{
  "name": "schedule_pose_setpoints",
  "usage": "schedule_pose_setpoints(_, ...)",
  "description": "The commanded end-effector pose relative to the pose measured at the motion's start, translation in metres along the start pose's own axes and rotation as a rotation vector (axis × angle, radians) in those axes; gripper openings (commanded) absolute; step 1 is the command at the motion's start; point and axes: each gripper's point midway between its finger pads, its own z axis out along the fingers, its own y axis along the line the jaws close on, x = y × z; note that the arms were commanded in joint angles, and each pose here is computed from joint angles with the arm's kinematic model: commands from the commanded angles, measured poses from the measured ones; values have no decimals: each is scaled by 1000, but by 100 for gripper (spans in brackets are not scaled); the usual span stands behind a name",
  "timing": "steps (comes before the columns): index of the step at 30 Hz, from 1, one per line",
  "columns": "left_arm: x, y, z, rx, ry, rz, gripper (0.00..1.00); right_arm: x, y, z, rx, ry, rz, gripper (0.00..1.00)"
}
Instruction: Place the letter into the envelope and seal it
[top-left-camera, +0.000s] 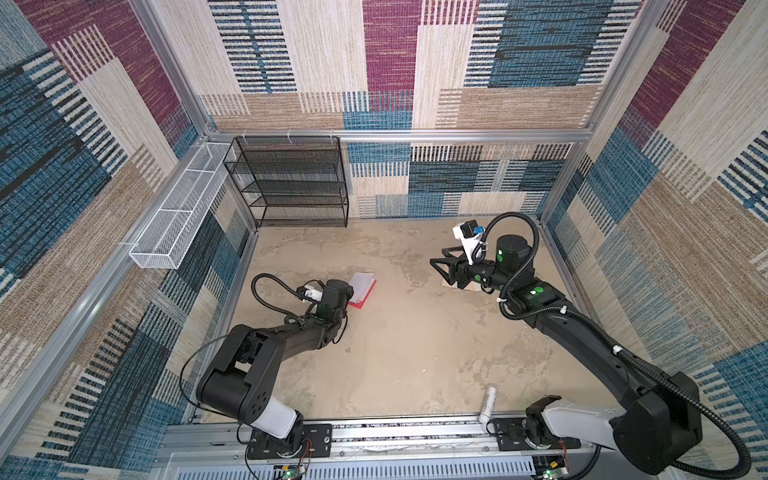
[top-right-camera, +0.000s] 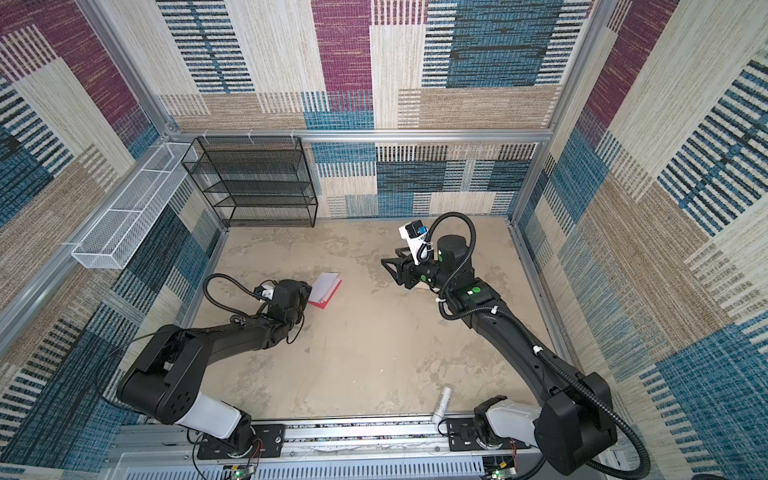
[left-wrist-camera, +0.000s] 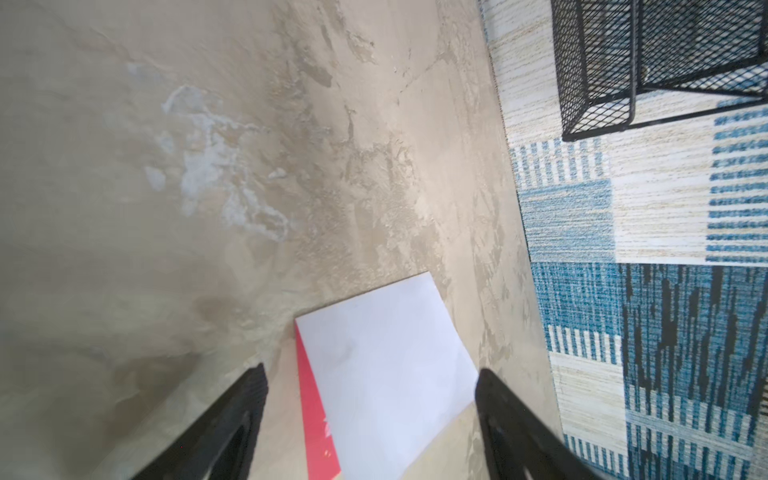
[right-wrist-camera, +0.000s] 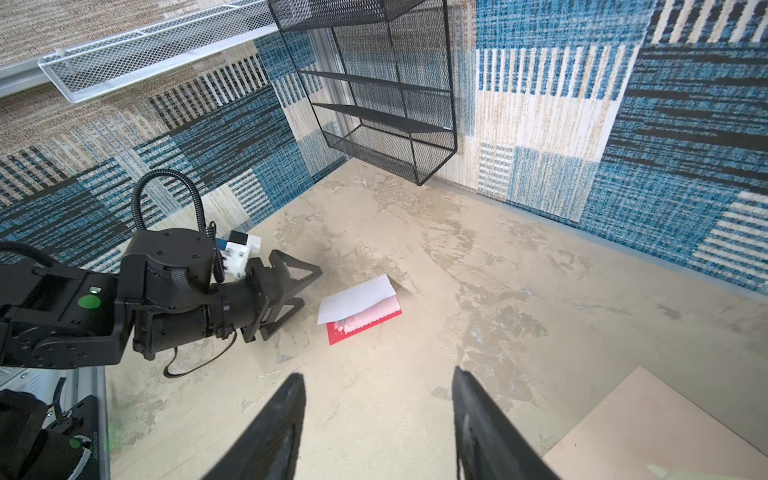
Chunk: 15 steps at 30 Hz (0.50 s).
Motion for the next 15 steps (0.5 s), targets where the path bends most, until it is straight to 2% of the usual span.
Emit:
schedule_pose_setpoints(1, -1, 15, -10, -66, 7, 21, 82, -9, -9, 0, 42, -28, -17, 60)
schedule_pose_setpoints(9, -6, 2, -42, -26, 38, 96, 82, -5, -41, 1, 140, -26, 23, 60)
schedule_pose_setpoints(15, -20, -14, -74, 22, 27, 173, 82, 9, -88, -3, 269, -24, 112, 60)
